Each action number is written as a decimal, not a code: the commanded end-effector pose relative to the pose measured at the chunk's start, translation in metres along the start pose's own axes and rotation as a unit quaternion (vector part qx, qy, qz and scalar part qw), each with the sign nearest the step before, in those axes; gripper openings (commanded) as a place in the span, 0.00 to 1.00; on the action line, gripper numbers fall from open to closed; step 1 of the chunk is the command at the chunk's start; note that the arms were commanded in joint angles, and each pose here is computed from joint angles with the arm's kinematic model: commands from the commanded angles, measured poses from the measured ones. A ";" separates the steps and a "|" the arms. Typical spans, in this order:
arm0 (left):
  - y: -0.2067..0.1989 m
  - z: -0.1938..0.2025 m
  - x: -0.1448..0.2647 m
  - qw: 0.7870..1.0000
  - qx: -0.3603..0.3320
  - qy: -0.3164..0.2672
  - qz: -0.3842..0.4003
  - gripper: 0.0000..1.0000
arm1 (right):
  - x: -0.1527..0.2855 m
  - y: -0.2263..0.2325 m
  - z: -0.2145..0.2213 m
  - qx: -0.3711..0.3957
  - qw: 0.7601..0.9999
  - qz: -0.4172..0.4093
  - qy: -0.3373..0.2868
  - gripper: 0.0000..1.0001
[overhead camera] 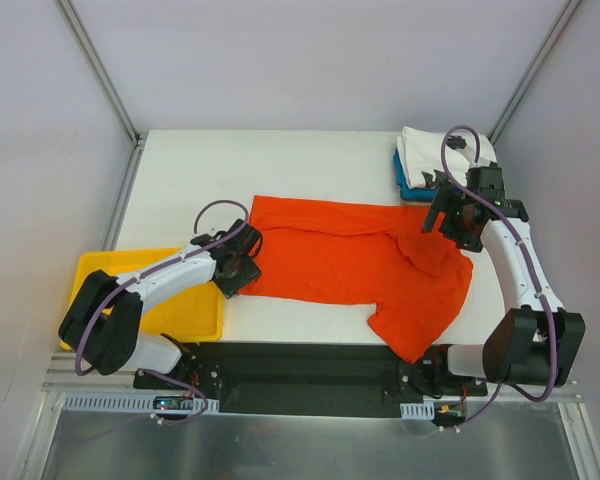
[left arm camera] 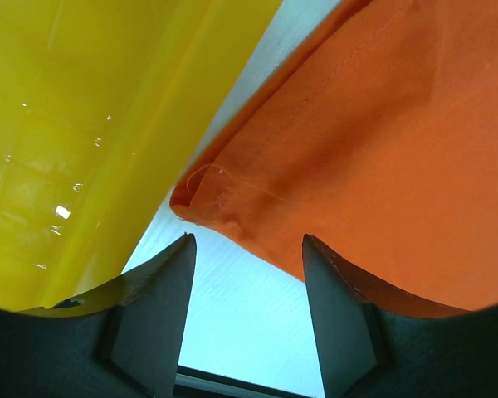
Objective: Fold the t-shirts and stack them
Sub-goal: Fold the tshirt
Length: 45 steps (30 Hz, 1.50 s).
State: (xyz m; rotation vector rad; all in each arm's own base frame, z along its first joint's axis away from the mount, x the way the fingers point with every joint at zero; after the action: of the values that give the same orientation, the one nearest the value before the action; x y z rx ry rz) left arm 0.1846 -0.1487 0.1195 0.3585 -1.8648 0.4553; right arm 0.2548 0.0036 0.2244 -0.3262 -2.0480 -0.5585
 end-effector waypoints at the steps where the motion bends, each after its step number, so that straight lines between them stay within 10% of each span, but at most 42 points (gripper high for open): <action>1: 0.004 -0.003 -0.009 0.999 0.018 -0.017 -0.032 0.53 | 0.006 0.004 -0.004 0.002 1.000 -0.015 -0.019 0.97; 19: -0.010 -0.002 -0.021 0.999 -0.002 0.017 -0.046 0.00 | 0.012 0.007 0.002 0.011 0.999 -0.024 -0.019 0.97; 31: -0.017 -0.013 -0.010 0.999 -0.031 -0.010 -0.025 0.00 | 0.049 0.013 0.138 0.198 0.967 0.018 0.160 0.99; 45: -0.015 -0.010 -0.008 0.999 -0.043 -0.004 -0.019 0.00 | 0.019 -0.020 0.240 0.219 0.937 0.104 0.251 0.70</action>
State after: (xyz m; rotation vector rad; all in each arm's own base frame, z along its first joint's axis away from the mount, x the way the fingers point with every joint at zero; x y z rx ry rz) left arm 0.2012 -0.1570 0.1080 0.3516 -1.8450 0.3424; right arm 0.0620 0.1021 0.1386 -0.0580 -1.5809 0.0098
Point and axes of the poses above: each gripper's point midway between its finger pads, its own x axis back along the fingers, its own y axis along the line the jaws close on, z = x × y, the point moved 9 cm from there along x, back along the fingers, and after that the axes turned 10 degrees about -x, right-handed, at the moved point
